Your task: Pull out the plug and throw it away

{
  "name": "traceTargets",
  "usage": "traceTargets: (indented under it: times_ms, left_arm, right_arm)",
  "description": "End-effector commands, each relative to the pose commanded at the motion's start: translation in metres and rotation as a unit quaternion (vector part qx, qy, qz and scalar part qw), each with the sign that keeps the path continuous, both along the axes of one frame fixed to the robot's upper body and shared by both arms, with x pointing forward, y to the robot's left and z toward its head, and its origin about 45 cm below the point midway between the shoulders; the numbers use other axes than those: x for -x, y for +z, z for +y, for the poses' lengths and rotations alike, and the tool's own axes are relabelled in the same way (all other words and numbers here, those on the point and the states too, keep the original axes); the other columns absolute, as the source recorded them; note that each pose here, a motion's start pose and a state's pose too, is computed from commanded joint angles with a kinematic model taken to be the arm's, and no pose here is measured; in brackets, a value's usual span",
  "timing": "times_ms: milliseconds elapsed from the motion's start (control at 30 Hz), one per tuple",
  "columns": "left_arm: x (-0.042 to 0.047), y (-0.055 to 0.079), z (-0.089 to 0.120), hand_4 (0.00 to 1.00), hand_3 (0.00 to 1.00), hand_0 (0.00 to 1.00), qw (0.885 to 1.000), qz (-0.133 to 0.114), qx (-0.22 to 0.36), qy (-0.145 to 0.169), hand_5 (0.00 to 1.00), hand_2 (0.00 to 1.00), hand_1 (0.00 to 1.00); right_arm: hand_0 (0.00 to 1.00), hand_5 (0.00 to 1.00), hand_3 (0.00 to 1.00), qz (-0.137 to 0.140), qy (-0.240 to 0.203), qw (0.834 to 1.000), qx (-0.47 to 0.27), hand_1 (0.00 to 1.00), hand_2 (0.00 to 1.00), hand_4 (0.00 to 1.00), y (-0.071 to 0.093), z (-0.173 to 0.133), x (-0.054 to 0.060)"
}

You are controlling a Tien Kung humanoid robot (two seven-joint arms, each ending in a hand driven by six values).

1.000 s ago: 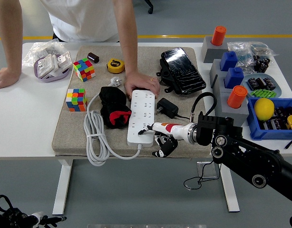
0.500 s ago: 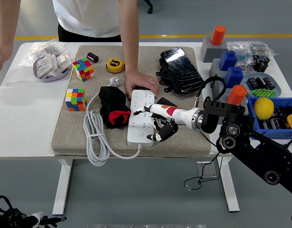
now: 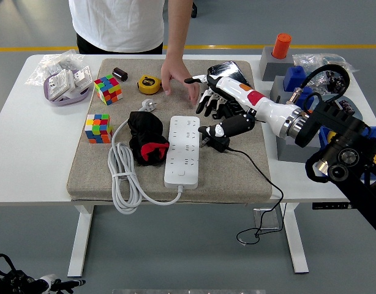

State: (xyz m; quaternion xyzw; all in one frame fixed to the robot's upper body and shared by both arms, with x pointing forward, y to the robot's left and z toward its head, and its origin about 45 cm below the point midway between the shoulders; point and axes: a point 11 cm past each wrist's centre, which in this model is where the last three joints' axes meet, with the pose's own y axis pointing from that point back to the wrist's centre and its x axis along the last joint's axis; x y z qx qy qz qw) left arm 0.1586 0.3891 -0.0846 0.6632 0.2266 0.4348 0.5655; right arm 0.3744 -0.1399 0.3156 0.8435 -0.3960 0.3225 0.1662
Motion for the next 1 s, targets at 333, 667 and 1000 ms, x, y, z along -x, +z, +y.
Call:
traceTargets:
  times_ms: [333,667,1000]
  left_arm:
    - [-0.0005,0.0,-0.001,0.829,0.67,0.534,1.0,-0.002,0.0,0.0,0.717,0.693,0.664]
    - [-0.0026,0.001,0.001,0.828,0.67,0.533,1.0,-0.003,-0.001,-0.001,0.718,0.693,0.664]
    - [-0.0072,0.003,0.003,0.828,0.67,0.534,1.0,-0.004,-0.005,-0.006,0.719,0.693,0.664]
  right_arm:
    - [0.981,0.727,0.966,0.005,-0.084,0.996,-0.027,0.985,0.956,0.998,-0.01,-0.058,-0.005]
    - [0.998,0.979,0.998,0.014,-0.141,0.99,-0.013,0.998,0.998,0.998,-0.026,-0.099,0.01]
    - [0.998,0.996,0.998,0.035,-0.163,0.985,-0.04,0.998,0.998,0.998,-0.043,-0.124,0.03]
